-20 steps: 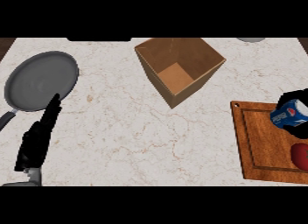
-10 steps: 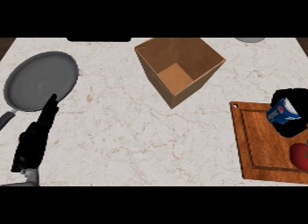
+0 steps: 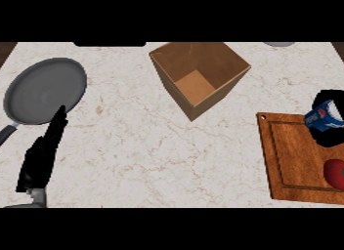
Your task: Pick the can from the cutting board and place it in the cardboard box
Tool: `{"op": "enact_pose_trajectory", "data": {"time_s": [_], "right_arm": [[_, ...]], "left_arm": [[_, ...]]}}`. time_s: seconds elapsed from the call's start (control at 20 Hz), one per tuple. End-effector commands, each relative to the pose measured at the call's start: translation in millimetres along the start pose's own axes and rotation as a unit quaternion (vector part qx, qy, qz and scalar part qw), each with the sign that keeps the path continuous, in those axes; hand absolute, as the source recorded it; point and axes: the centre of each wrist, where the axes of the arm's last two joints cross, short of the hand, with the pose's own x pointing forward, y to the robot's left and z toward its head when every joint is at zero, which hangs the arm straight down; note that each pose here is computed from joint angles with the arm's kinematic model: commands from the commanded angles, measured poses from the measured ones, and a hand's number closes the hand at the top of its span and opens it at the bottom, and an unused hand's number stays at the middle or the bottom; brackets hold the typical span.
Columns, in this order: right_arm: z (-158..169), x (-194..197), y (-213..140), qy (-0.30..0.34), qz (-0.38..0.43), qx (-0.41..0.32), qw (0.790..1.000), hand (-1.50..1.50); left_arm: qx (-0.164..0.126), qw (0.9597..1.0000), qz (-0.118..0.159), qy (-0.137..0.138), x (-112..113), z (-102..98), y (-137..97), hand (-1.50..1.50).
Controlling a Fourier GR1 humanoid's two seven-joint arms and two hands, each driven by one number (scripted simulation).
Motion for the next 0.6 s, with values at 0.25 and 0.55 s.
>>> {"op": "enact_pose_trajectory", "data": {"time_s": [0.25, 0.55], "right_arm": [[3.4, 41.0, -55.1, -0.145, -0.204, -0.102, 0.963, 1.50], [26.3, 68.8, -85.3, -0.208, -0.253, -0.107, 0.939, 1.50]], "left_arm": [[-0.006, 0.9999, -0.008, 0.006, 2.4, -6.0, 1.0, 0.00], [-0.001, 1.0000, 0.001, 0.000, 7.9, 9.7, -15.4, 0.00]]}}
